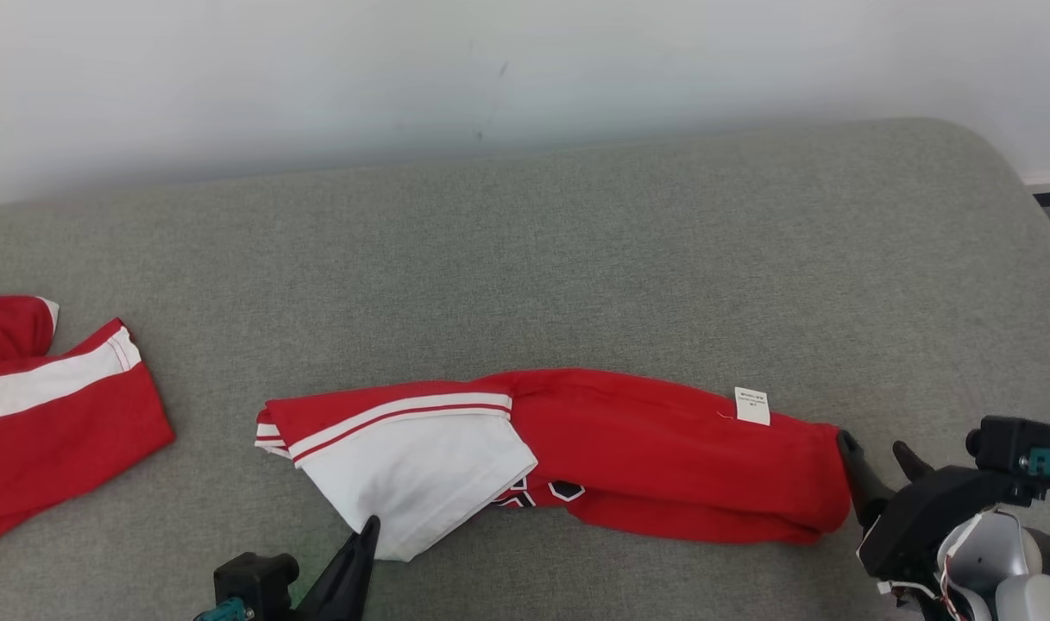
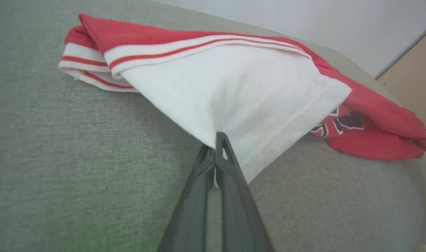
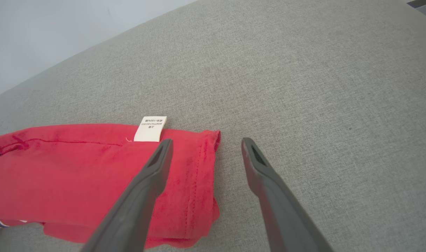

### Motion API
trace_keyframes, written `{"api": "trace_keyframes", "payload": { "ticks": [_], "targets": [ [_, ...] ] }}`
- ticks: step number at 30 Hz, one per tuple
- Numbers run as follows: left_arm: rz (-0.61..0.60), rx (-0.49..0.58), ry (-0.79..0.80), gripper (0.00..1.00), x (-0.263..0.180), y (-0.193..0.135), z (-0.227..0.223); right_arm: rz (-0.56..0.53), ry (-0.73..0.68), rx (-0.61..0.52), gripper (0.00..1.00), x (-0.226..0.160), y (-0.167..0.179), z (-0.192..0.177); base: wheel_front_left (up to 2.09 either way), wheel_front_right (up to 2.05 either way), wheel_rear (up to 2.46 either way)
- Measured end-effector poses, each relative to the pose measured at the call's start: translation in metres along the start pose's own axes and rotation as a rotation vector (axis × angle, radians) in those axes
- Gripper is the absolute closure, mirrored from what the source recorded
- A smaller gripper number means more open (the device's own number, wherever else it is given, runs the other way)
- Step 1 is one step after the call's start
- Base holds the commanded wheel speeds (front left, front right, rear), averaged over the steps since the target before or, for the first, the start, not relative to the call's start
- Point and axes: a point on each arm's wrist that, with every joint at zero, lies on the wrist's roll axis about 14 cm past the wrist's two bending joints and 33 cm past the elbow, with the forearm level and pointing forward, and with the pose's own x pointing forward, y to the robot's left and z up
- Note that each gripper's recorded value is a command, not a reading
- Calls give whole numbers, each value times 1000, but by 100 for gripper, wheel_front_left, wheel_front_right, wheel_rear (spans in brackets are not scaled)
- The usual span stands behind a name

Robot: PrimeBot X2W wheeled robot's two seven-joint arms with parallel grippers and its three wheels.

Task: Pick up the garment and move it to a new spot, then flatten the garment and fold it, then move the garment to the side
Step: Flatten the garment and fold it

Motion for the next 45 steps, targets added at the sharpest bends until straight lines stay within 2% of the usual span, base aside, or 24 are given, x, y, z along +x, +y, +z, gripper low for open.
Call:
{"api": "trace_keyframes", "payload": {
  "ticks": [3,14,33,34,35,36,39,40,45],
  "targets": [
    [3,1,7,100,0,2,-2,1,37,6,0,6,1,5,0,0,0],
    [-3,16,12,100,6,4,-3,14,222,65,0,24,5,-15,0,0,0],
    [-10,27,20,100,6,4,-4,48,300,90,0,35,18,-23,0,0,0],
    [-10,27,21,100,6,4,-5,51,288,91,4,37,19,-20,0,0,0],
    [-10,28,21,100,5,4,-4,57,281,92,20,38,21,-17,0,0,0],
    [-10,28,20,100,5,4,-4,60,266,91,50,39,22,-13,0,0,0],
    [-9,28,17,100,5,4,-3,60,232,83,93,40,23,-7,0,0,0],
    [-9,29,15,100,5,4,-3,58,221,78,100,41,23,-5,0,0,0],
    [-5,9,-36,100,7,2,13,71,153,62,100,43,28,11,0,0,0]
  ]
}}
